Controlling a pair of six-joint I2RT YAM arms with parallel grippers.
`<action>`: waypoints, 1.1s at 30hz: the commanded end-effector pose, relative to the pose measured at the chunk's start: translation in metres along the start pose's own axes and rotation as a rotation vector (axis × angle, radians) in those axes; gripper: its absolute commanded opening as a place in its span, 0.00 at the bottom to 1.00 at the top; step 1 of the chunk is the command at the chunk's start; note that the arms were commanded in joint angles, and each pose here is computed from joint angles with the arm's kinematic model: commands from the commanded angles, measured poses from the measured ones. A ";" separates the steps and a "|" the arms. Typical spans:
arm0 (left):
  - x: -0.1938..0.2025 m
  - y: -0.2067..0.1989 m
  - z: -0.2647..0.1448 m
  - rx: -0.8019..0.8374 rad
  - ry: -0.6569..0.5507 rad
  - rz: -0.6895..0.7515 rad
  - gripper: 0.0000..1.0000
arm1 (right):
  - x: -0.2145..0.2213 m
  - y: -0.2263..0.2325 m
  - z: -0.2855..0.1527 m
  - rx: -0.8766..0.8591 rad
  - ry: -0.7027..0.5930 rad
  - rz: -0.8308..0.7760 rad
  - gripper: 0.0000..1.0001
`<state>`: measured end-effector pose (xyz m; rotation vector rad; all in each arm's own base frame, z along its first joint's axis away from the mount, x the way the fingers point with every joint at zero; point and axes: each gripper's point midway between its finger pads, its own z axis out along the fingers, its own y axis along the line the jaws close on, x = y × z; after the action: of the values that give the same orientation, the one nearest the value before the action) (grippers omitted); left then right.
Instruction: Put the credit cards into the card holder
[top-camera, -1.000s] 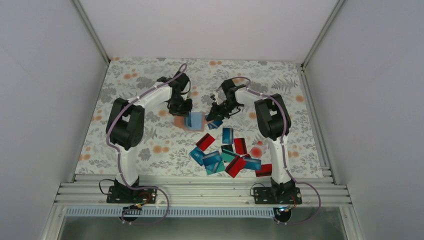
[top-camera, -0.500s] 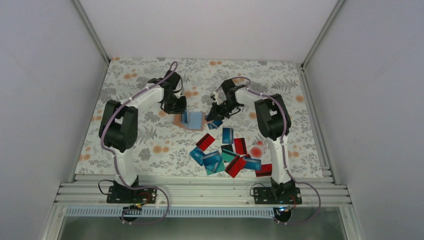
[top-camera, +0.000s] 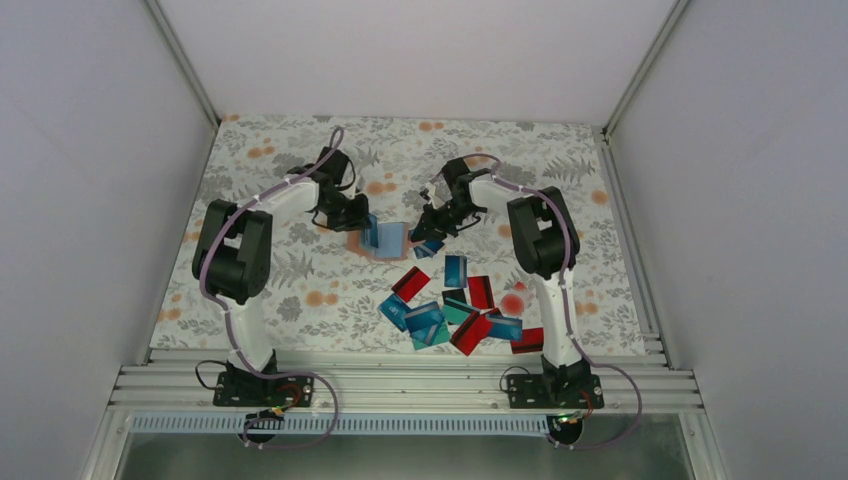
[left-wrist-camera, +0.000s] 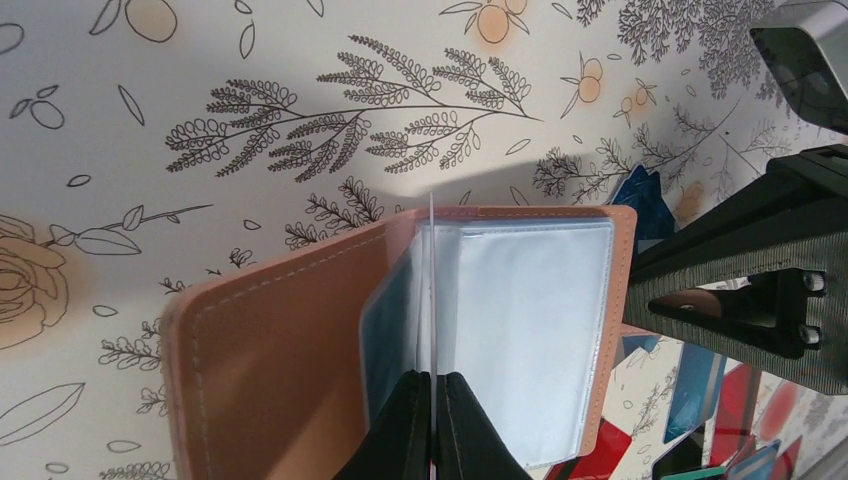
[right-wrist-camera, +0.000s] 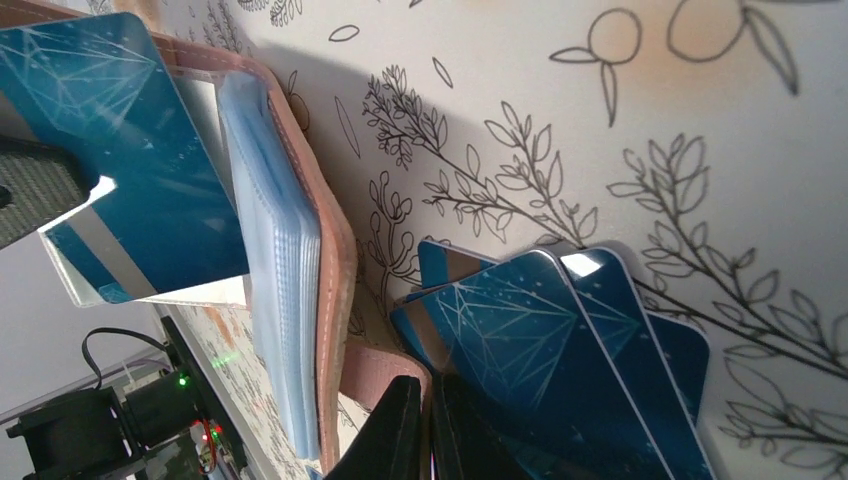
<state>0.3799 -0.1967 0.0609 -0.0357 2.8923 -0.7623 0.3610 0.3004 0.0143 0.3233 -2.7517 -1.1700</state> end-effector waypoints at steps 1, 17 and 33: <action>-0.002 -0.007 -0.003 0.101 -0.019 0.001 0.02 | 0.036 -0.089 0.042 0.256 0.124 0.134 0.04; 0.004 0.001 0.005 0.238 0.014 -0.049 0.02 | 0.034 -0.094 0.047 0.262 0.128 0.165 0.04; 0.016 0.009 0.013 0.302 0.064 -0.139 0.02 | 0.034 -0.096 0.048 0.267 0.128 0.172 0.04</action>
<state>0.3699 -0.1953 0.0508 -0.1421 2.8122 -1.1767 0.3622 0.3068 0.0136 0.2966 -2.7013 -1.2082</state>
